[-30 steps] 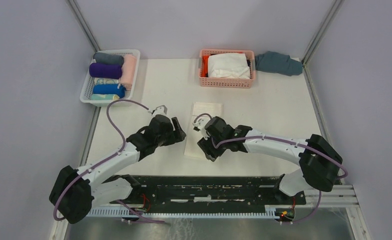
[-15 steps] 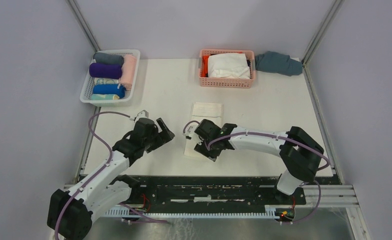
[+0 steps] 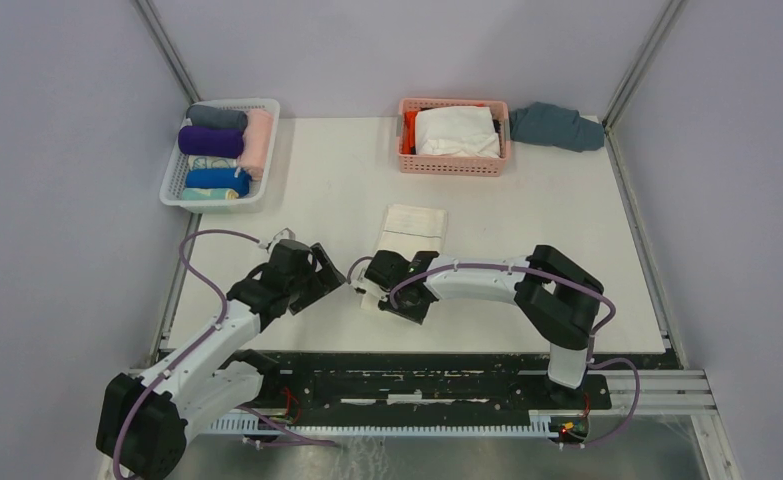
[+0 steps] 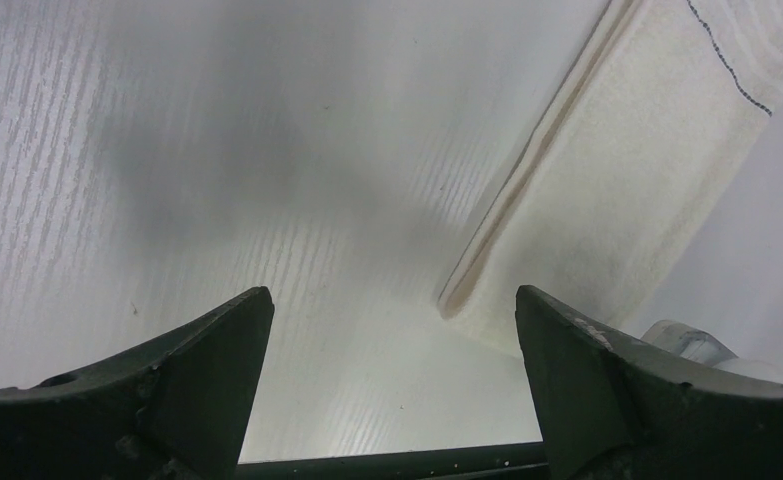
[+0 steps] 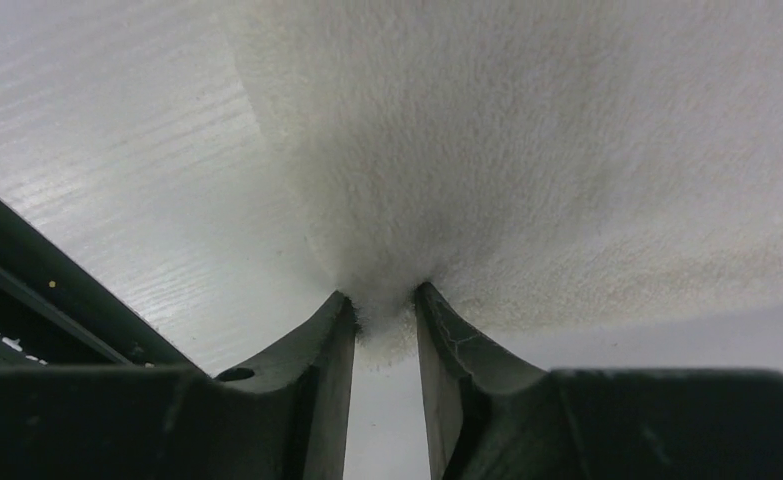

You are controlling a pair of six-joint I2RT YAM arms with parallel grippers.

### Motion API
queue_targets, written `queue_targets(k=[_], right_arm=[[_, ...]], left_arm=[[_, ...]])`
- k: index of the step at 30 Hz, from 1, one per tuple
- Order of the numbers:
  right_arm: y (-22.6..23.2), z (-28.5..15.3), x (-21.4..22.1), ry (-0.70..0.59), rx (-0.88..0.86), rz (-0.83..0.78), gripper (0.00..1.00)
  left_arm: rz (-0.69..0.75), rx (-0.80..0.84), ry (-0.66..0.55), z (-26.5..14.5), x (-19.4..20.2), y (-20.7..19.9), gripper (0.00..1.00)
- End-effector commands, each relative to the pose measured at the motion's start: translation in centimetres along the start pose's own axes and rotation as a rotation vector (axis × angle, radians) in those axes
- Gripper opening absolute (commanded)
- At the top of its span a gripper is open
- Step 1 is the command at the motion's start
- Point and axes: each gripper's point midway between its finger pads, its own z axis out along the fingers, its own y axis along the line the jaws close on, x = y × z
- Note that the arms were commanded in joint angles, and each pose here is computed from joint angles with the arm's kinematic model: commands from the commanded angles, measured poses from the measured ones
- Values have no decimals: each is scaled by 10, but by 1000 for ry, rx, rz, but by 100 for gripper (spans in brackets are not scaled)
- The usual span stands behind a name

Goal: Roll the towels
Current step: Fold the towel at the center of the board.

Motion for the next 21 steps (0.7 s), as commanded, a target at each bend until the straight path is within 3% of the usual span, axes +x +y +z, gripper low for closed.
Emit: queue_targets(k=[1, 9, 21], right_arm=[[9, 18, -2, 27, -13, 23, 32], [27, 9, -47, -154, -118, 137, 10], [30, -5, -55, -250, -225, 282, 7]], left_arm=[[-68, 19, 6, -1, -2, -8, 98], [-119, 45, 61, 3, 11, -12, 98], [-189, 62, 147, 17, 38, -17, 91]])
